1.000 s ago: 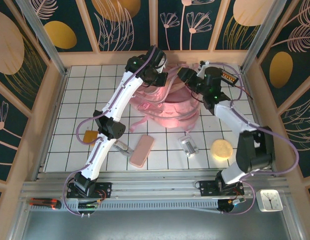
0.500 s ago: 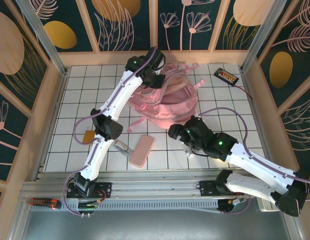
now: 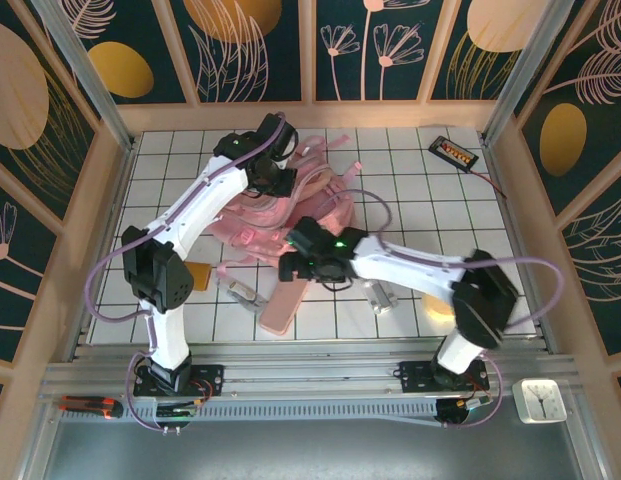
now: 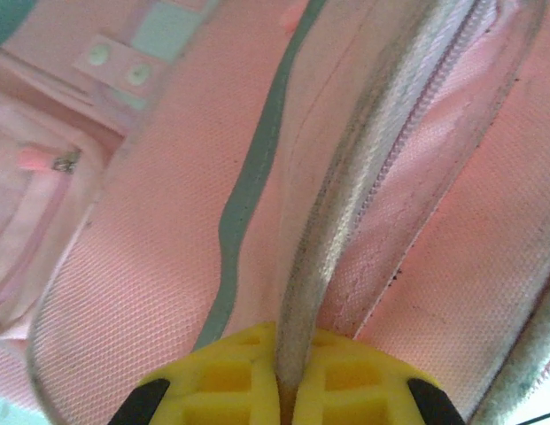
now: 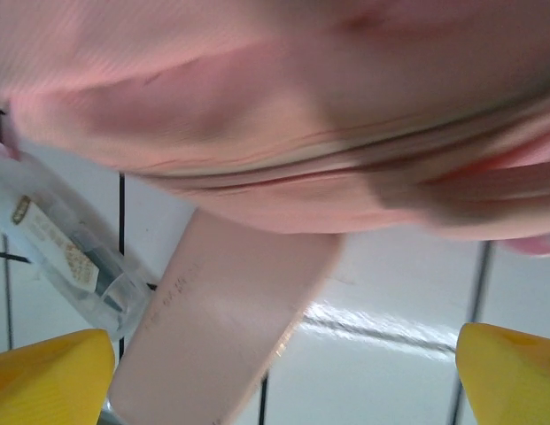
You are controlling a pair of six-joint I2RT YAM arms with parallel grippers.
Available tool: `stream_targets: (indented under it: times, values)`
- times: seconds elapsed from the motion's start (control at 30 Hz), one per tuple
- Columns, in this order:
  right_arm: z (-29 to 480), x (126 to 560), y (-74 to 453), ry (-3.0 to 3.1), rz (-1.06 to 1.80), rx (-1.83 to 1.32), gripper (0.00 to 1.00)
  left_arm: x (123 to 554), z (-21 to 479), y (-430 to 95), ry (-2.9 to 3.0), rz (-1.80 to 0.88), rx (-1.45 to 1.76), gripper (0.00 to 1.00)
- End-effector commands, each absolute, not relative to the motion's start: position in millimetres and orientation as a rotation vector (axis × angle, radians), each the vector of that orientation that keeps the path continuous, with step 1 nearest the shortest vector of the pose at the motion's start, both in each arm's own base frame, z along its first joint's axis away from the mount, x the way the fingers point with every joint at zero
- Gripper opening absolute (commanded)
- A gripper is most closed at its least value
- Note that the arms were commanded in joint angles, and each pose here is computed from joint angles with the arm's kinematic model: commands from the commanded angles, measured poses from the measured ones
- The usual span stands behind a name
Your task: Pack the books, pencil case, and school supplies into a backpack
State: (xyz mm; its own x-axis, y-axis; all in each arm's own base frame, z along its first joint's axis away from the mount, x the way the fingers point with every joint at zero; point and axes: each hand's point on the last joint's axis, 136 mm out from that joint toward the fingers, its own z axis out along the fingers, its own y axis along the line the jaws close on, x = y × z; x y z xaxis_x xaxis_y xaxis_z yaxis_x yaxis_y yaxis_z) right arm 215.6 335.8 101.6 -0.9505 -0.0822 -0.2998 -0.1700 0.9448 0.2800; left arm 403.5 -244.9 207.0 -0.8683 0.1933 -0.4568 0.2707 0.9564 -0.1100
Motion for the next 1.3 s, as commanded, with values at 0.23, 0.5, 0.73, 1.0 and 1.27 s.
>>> stream_targets:
  times: [0.23, 0.5, 0.73, 1.0, 1.27]
  values:
    - [52, 183, 357, 3.039, 0.25, -0.304, 0.99, 434, 204, -275, 2.524, -0.386, 0.343, 0.0]
    - [47, 199, 370, 3.015, 0.24, -0.222, 0.99, 424, 186, -271, 2.556, -0.376, 0.38, 0.0]
    - [24, 205, 374, 3.061, 0.257, -0.122, 0.99, 420, 179, -270, 2.57, -0.371, 0.417, 0.0]
    - [10, 197, 342, 3.085, 0.11, -0.005, 0.99, 417, 178, -271, 2.564, -0.381, 0.441, 0.0]
    - [28, 212, 318, 3.013, 0.107, 0.089, 0.7, 418, 184, -274, 2.541, -0.404, 0.443, 0.0]
